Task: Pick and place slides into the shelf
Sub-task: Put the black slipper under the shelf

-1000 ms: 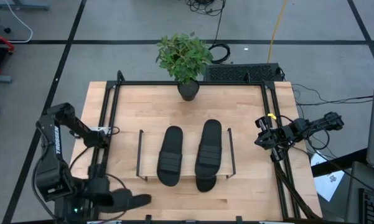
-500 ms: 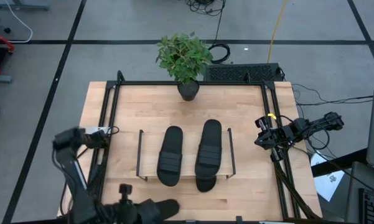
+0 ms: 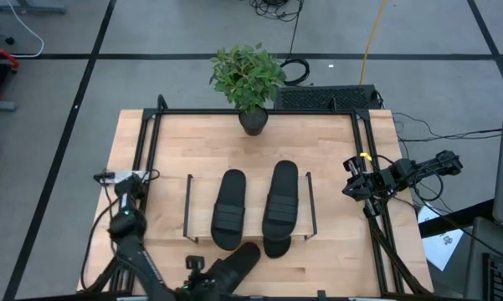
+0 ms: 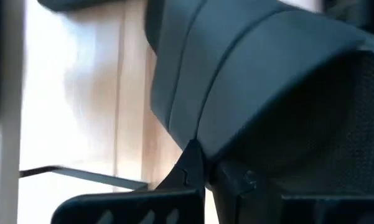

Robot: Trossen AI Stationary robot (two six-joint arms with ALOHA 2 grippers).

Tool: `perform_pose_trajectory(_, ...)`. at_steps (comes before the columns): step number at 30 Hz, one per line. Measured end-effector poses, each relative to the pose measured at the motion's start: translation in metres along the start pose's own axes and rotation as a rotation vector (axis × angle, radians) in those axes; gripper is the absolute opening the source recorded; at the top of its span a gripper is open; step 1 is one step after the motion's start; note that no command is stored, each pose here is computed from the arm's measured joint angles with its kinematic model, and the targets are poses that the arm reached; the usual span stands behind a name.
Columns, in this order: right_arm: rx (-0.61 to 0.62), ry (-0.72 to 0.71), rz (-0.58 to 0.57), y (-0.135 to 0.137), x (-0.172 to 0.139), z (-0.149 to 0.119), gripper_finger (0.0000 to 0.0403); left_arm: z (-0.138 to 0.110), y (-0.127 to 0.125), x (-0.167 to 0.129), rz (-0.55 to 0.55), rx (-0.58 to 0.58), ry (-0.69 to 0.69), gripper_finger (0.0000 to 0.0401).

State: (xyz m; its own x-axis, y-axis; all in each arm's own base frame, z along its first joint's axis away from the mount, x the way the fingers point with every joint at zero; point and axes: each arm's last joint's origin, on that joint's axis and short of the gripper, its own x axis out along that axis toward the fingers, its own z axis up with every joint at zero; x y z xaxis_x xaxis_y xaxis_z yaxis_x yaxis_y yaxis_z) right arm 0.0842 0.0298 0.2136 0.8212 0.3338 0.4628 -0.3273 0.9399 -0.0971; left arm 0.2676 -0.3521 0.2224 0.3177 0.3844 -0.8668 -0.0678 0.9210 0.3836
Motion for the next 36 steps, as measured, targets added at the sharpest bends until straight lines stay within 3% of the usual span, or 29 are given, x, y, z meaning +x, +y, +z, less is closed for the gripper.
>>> perform_pose_trajectory(5,-0.01,-0.001,0.0,0.0,0.0,0.0,0.0,0.011,-0.002,0.03,0.051,0.001,0.057,0.0)
perform_pose_trajectory(20,-0.015,-0.028,-0.002,0.0,0.0,0.003,0.0,0.024,0.011,0.037,0.081,-0.123,0.042,0.0)
perform_pose_trajectory(30,-0.022,-0.059,-0.005,0.0,0.0,0.006,0.0,0.043,0.025,0.05,0.034,0.063,0.101,0.0006)
perform_pose_trajectory(36,-0.021,-0.056,-0.006,0.0,0.0,0.005,0.0,0.035,0.017,0.058,-0.044,0.155,0.176,0.0009)
